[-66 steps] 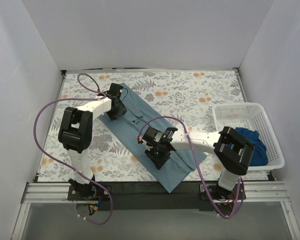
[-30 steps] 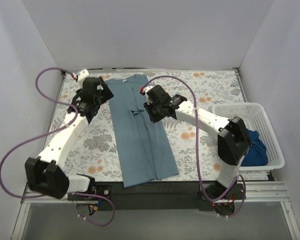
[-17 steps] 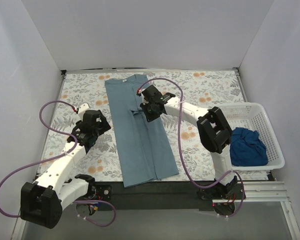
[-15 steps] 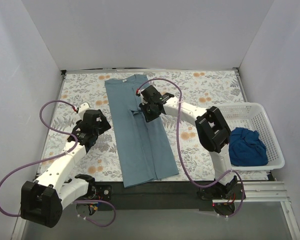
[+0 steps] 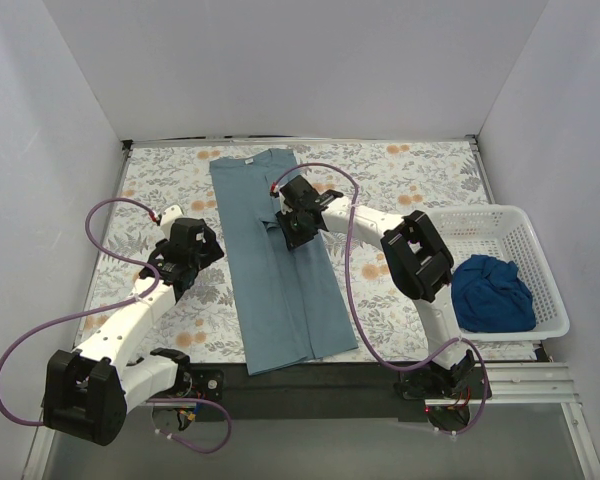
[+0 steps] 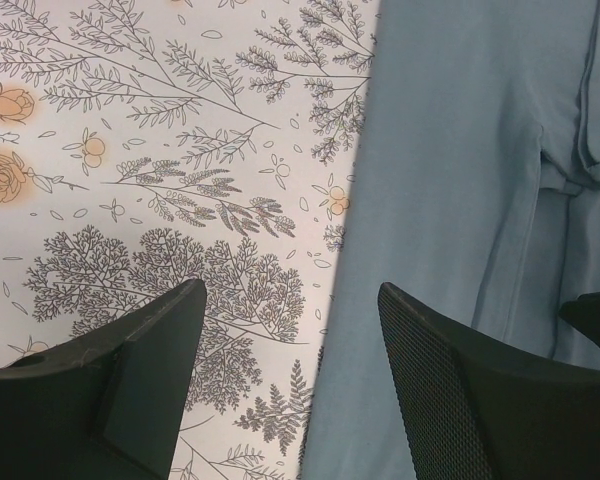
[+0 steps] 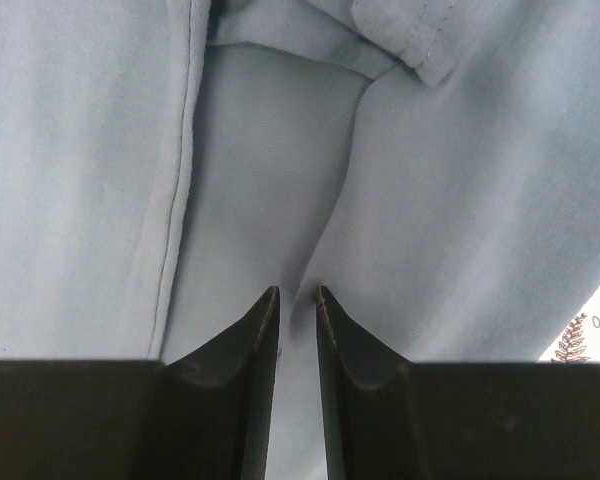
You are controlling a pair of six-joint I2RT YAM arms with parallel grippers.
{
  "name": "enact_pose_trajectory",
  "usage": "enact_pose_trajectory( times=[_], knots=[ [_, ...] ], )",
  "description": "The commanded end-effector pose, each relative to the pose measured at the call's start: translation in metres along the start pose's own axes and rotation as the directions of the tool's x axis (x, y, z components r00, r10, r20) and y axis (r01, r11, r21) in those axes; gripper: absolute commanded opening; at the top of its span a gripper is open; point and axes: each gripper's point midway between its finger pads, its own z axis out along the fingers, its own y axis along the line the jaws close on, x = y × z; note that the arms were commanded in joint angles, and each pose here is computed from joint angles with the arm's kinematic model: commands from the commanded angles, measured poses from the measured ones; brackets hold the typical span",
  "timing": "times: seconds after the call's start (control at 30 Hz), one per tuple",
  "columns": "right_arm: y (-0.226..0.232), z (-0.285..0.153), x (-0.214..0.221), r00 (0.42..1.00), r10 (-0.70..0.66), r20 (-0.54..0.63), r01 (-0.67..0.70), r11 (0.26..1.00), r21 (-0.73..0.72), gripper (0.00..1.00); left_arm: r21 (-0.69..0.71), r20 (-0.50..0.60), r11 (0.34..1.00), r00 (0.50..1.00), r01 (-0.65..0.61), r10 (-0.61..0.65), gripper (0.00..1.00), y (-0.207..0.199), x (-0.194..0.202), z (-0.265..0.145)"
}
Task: Fold and stack the t-shirts
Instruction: Fold the tshirt
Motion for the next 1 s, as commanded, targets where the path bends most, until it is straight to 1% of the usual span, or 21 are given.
enact_pose_trajectory(
  times=[0.0, 0.27, 0.37, 0.5, 0.57, 0.6, 0.8, 0.97],
  knots=[
    [0.007, 0.003, -0.015, 0.999, 0.005, 0.038, -0.005, 1.0, -0.021, 0.28, 0.024, 0.04, 1.0, 0.999, 0.008, -0.009, 0.68, -0.007, -0.014, -0.004],
    [-0.002, 0.007, -0.008, 1.0, 0.006, 0.028, -0.007, 1.0, 0.024, 0.26, 0.026, 0.033, 1.0, 0.999, 0.002, -0.003, 0.68, -0.007, -0.013, -0.004],
    [-0.003, 0.007, -0.008, 1.0, 0.007, 0.028, -0.007, 0.999, 0.032, 0.22, 0.027, 0.031, 1.0, 1.0, 0.001, -0.002, 0.68, -0.007, -0.012, -0.003],
    [-0.001, 0.004, -0.011, 0.999, 0.003, 0.035, -0.003, 1.0, 0.023, 0.12, 0.027, 0.031, 1.0, 1.0, -0.002, 0.001, 0.68, -0.007, -0.012, -0.003],
    [0.001, 0.002, -0.012, 0.999, 0.003, 0.04, -0.004, 1.0, 0.015, 0.03, 0.024, 0.03, 1.0, 1.0, -0.003, 0.002, 0.68, -0.007, -0.011, -0.003],
    [0.003, -0.001, -0.014, 0.999, 0.001, 0.046, -0.002, 1.0, 0.01, 0.01, 0.024, 0.03, 1.0, 1.0, -0.003, 0.002, 0.68, -0.006, -0.011, -0.003],
    [0.013, -0.016, -0.023, 0.997, 0.004, 0.074, -0.001, 1.0, -0.031, 0.01, 0.027, 0.024, 1.0, 1.0, -0.004, 0.003, 0.68, -0.007, -0.01, -0.002],
    [0.019, -0.018, -0.022, 0.997, 0.013, 0.07, -0.009, 0.998, -0.059, 0.01, 0.026, 0.019, 1.0, 1.0, -0.007, 0.007, 0.68, -0.007, -0.009, -0.001]
  ],
)
